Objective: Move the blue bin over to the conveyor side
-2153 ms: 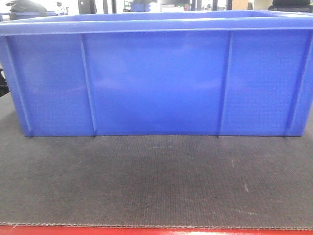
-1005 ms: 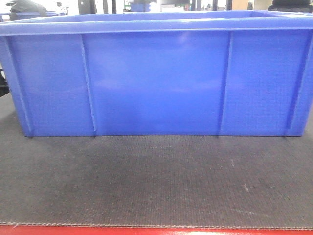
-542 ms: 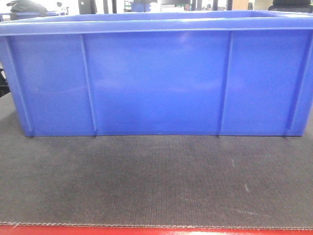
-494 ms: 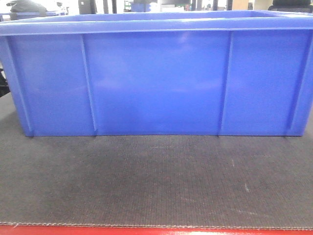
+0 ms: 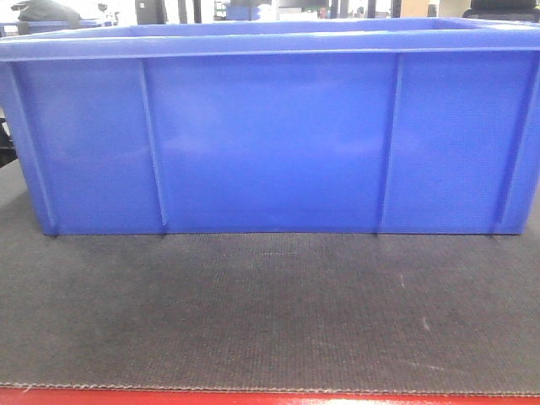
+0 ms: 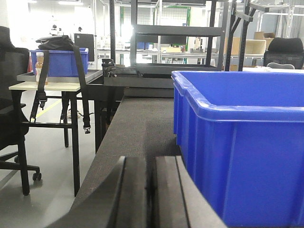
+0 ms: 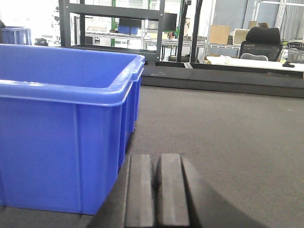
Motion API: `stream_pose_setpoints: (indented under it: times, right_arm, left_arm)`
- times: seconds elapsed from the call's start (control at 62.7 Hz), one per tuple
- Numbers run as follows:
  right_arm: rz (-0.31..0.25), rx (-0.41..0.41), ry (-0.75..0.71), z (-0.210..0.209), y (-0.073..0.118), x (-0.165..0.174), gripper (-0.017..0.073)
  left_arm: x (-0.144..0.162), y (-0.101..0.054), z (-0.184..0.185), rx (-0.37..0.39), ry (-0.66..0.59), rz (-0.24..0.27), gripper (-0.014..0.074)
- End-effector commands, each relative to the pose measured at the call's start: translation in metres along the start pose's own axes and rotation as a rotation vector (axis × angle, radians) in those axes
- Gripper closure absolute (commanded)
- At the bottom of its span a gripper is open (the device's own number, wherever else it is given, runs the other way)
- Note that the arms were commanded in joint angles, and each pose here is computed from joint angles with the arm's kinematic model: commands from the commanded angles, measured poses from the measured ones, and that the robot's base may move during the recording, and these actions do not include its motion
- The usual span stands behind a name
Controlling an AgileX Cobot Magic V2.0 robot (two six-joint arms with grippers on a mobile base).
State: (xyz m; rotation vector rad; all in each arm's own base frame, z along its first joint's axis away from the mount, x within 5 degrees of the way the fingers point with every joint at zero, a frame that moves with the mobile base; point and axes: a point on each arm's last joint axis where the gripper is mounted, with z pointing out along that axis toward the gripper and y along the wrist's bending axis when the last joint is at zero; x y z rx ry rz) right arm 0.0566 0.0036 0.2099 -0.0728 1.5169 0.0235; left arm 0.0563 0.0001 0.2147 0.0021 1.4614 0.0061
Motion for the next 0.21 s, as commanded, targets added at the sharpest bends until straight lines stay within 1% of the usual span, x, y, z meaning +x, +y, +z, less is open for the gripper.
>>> stream_pose_setpoints:
  times: [0.0,0.191]
  right_arm:
    - [-0.005,0.007,-0.029,-0.0004,-0.0005,-0.0028,0.0649]
    - [-0.005,0.007,-0.029,-0.0004,-0.0005,-0.0028,0.0649]
  left_arm:
    - [-0.0025,0.0002,-0.0003,-0.004,-0.022,0.003,0.0589]
    - [-0.0025,0.0002,-0.0003,-0.004,-0.022,0.003,0.0589]
